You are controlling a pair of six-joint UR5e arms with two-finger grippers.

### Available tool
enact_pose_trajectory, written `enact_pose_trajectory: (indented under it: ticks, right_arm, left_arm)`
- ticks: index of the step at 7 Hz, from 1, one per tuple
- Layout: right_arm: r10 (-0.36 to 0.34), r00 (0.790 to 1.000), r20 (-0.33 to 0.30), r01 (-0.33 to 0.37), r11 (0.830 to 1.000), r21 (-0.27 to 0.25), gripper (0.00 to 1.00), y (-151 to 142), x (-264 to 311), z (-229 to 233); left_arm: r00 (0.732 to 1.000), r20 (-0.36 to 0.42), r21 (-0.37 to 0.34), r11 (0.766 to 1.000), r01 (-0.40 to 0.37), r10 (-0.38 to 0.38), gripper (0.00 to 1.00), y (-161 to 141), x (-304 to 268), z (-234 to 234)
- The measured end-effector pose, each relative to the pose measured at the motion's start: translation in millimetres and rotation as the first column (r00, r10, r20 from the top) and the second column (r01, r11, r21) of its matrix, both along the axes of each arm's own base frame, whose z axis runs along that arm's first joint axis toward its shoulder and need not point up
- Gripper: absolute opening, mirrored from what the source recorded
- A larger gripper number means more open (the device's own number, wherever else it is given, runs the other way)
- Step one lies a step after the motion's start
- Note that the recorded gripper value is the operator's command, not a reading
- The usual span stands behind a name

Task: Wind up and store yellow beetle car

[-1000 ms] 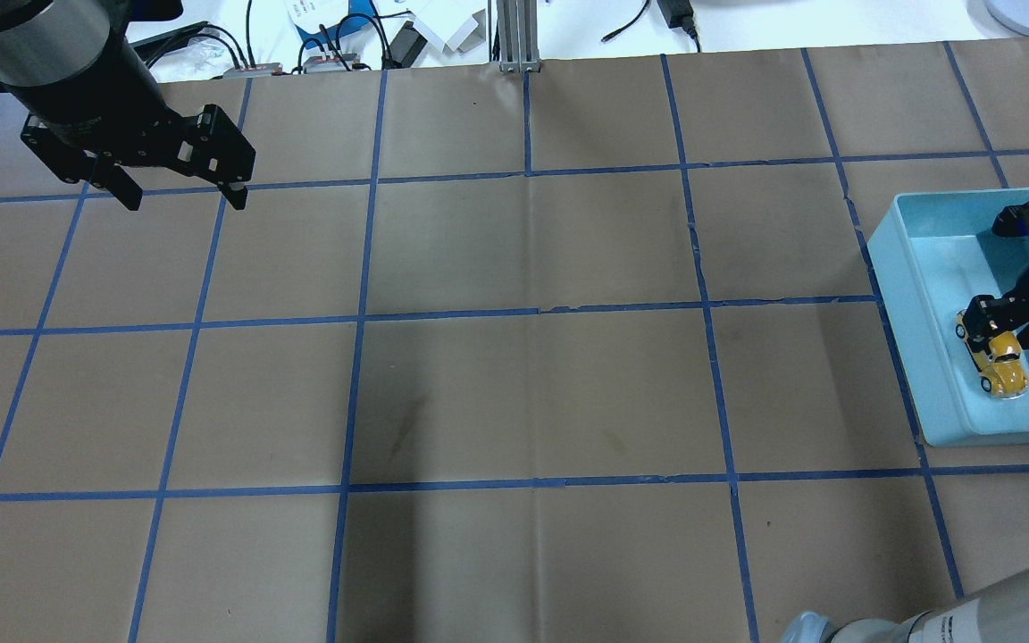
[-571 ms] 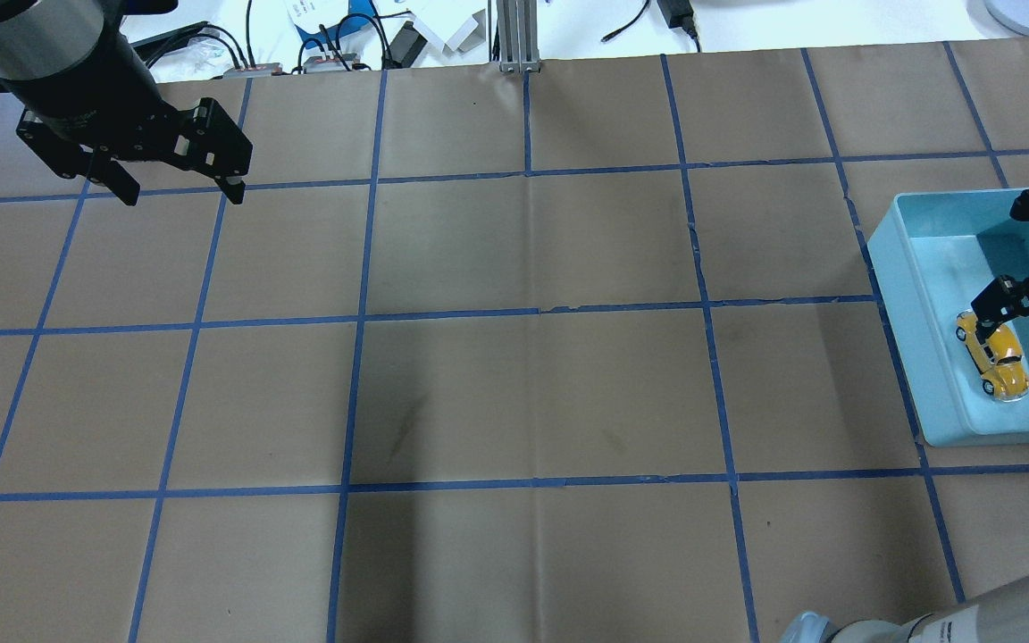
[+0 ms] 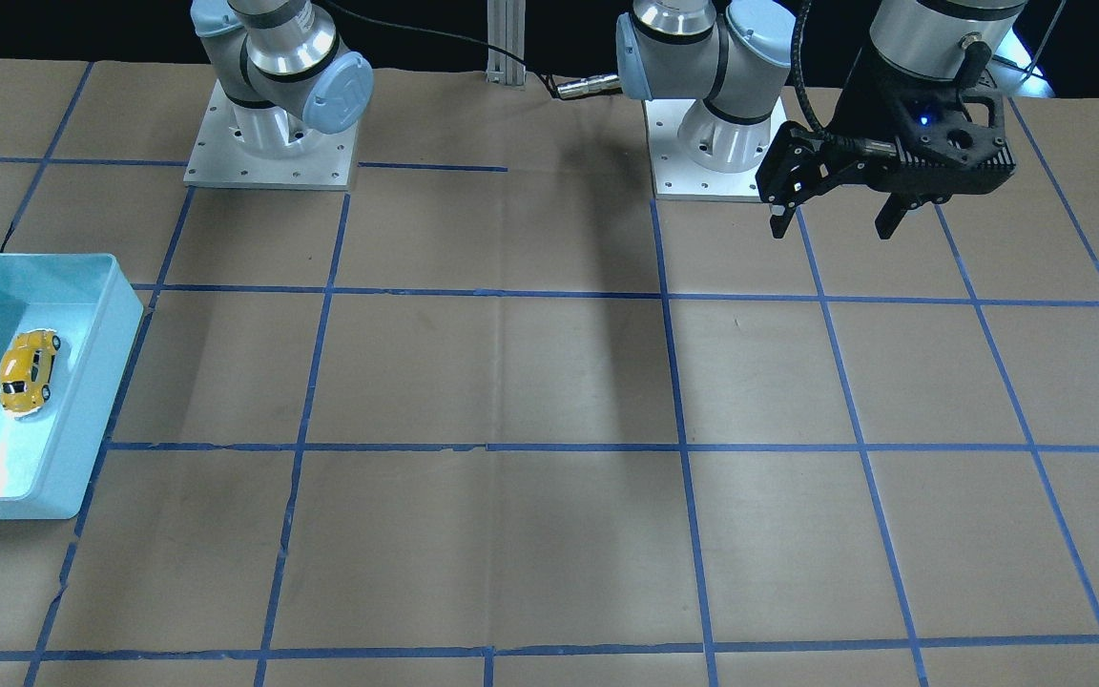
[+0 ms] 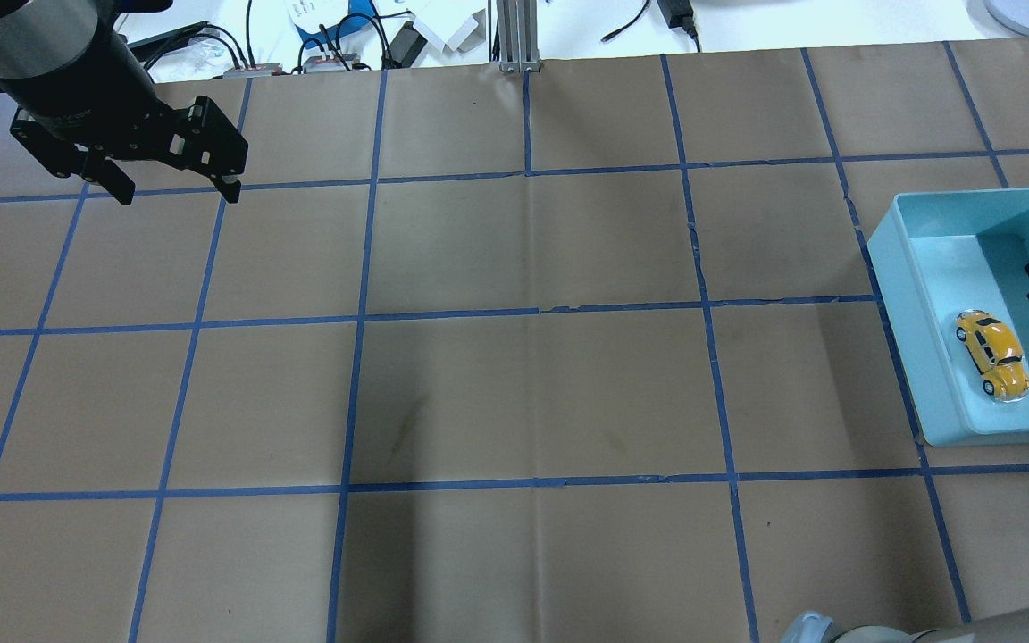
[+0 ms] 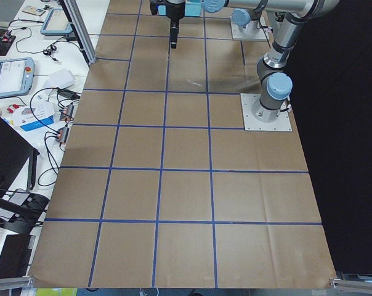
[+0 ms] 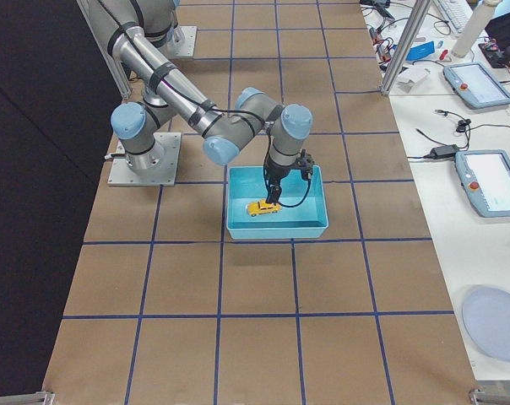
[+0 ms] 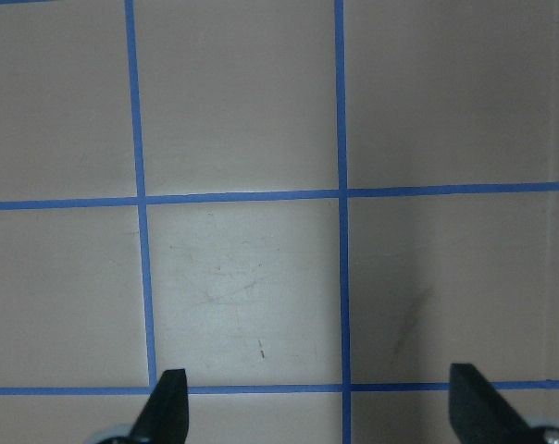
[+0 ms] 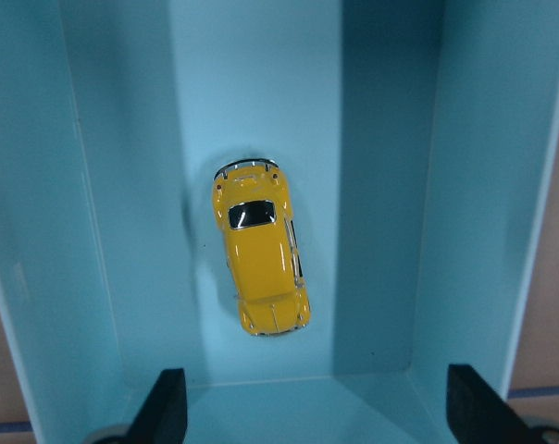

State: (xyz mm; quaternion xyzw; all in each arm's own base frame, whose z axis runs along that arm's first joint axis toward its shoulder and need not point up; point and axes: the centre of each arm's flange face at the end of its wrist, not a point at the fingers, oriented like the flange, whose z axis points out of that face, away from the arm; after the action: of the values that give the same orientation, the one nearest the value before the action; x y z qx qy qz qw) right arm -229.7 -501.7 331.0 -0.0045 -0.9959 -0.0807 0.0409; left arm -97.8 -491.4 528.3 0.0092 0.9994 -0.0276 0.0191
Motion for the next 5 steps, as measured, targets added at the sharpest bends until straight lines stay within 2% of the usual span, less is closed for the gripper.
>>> enact_pose_trajectory:
  ticks: [4, 5]
  right_arm:
    - [-0.001, 0.999, -0.05, -0.003, 0.997, -0.082, 1.0, 0, 9, 133]
    - [-0.002, 0.999, -0.052, -0.003, 0.996, -0.084, 1.0, 6, 12, 160]
  left_arm:
    - [1.0, -0.002, -0.009, 1.0, -0.001, 0.001, 1.0, 0, 1, 4]
    - [1.0, -0.003, -0.01, 1.0, 0.0, 0.0, 1.0, 1, 1, 5]
